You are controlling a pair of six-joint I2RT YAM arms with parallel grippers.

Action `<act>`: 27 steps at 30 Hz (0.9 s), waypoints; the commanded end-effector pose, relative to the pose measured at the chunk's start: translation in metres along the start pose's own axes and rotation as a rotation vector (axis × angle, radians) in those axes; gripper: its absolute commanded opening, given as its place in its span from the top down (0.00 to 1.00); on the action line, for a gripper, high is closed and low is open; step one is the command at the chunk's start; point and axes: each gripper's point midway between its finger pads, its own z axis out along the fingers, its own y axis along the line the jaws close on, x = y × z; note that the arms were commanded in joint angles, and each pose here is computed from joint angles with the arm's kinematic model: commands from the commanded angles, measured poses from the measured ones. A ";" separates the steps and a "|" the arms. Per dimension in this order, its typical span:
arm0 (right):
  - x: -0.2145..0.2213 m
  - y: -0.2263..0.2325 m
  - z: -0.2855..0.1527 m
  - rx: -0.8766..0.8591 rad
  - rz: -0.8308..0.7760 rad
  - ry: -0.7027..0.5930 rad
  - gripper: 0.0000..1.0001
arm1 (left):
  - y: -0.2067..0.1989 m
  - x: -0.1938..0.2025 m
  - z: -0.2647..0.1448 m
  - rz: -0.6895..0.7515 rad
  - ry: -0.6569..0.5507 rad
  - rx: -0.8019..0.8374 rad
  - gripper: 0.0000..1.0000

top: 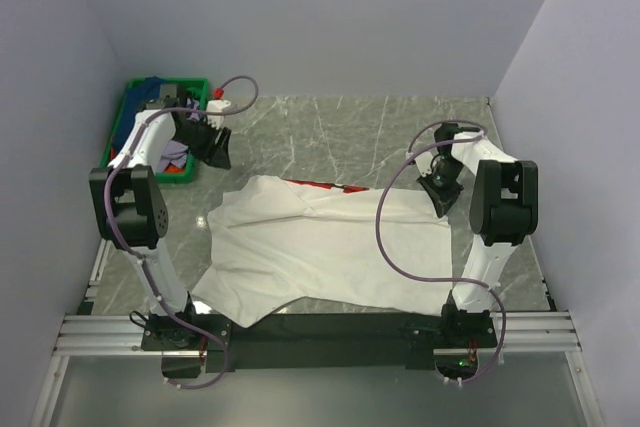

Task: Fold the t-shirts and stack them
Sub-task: Flatten the tshirt out

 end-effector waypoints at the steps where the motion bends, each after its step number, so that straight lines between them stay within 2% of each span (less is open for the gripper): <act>1: -0.016 0.000 -0.019 0.011 -0.007 -0.072 1.00 | -0.011 -0.017 0.027 0.001 -0.015 0.086 0.43; 6: -0.022 -0.004 -0.024 0.017 -0.001 -0.081 1.00 | 0.010 0.010 0.052 -0.020 0.075 0.010 0.44; 8: -0.024 -0.006 -0.027 0.022 0.001 -0.089 1.00 | 0.021 0.013 0.050 -0.006 0.078 -0.074 0.45; 10: -0.024 -0.006 -0.028 0.025 0.004 -0.088 1.00 | 0.029 0.031 0.052 -0.036 0.124 -0.147 0.45; 11: -0.025 -0.007 -0.027 0.025 0.003 -0.088 1.00 | 0.027 0.027 0.056 -0.010 0.120 -0.172 0.46; 19: -0.028 -0.011 -0.026 0.035 0.003 -0.080 1.00 | 0.019 0.064 0.071 -0.037 0.239 -0.234 0.47; 25: -0.030 -0.013 -0.026 0.038 0.003 -0.079 1.00 | 0.016 0.091 0.079 -0.023 0.331 -0.300 0.54; 27: -0.031 -0.013 -0.025 0.034 0.008 -0.082 1.00 | 0.010 0.098 0.084 -0.010 0.356 -0.307 0.63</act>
